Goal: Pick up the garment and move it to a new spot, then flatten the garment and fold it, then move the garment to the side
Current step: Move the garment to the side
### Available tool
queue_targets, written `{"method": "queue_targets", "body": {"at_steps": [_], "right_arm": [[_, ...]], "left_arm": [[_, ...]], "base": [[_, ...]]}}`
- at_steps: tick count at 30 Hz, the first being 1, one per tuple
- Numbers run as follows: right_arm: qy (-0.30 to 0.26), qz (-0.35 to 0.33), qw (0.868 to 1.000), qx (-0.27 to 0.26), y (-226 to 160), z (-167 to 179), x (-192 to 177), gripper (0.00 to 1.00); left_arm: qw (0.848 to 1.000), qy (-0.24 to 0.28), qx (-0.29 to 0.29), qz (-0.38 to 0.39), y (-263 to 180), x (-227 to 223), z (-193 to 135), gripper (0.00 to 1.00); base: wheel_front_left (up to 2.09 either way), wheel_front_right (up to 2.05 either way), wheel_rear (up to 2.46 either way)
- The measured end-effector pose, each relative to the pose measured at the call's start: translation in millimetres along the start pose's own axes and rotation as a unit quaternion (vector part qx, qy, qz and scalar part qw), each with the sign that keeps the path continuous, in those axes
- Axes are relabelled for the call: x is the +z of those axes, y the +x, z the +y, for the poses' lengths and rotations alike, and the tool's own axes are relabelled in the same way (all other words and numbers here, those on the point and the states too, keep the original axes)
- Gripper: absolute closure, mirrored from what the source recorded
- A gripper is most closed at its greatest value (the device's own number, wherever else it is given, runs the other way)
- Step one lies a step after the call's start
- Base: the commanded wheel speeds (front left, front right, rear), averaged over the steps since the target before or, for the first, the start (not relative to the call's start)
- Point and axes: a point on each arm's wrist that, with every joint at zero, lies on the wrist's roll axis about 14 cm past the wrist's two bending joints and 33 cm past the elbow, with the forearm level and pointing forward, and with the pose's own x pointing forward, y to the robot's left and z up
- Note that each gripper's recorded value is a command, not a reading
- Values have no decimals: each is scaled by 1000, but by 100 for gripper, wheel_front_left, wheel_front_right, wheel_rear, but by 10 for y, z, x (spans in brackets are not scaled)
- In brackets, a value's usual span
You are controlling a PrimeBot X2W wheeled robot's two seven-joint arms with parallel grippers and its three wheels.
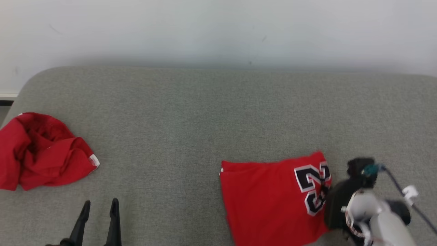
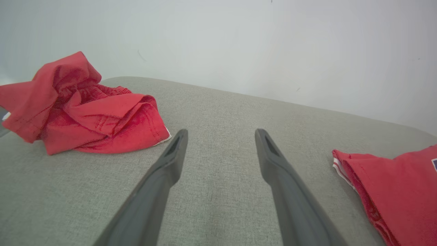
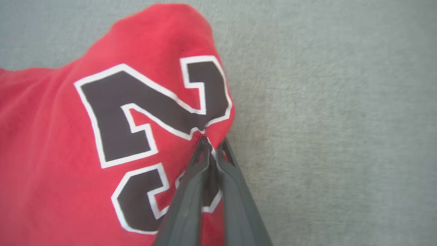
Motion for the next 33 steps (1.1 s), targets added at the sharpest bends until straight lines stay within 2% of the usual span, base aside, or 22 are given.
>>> {"method": "queue_targets", "body": {"at_steps": [3, 8, 13, 16, 24, 30, 31, 32, 33], "right_arm": [[-12, -30, 999, -27, 22, -259, 335, 100], [-9, -47, 991, -126, -28, -1138, 629, 100], [-1, -61, 971, -233, -242, -2033, 757, 100], [-6, -78, 955, -285, -386, -2435, 854, 100], [-42, -123, 923, -363, -576, -2972, 1035, 100], [-65, -130, 916, -375, -552, -3048, 1059, 98], [-71, -131, 915, -375, -543, -3053, 1071, 74], [-76, -131, 914, -377, -542, -3063, 1082, 0], [-78, -133, 913, -377, -537, -3068, 1093, 0]], "left_arm": [[1000, 6, -13, -8, 114, 54, -54, 0], [999, 15, -40, -15, 337, 91, -161, 0], [998, 22, -57, -14, 520, 60, -211, 0], [998, 23, -65, -9, 599, 7, -239, 0], [996, 26, -87, 15, 755, -202, -302, 0], [995, 23, -92, 26, 809, -302, -329, 0], [995, 23, -93, 28, 811, -318, -333, 0], [995, 23, -95, 30, 814, -337, -342, 0], [995, 22, -96, 32, 816, -354, -353, 0]], "base": [[0, 0, 0], [0, 0, 0], [0, 0, 0], [0, 0, 0], [0, 0, 0], [0, 0, 0], [0, 0, 0], [0, 0, 0], [0, 0, 0]]}}
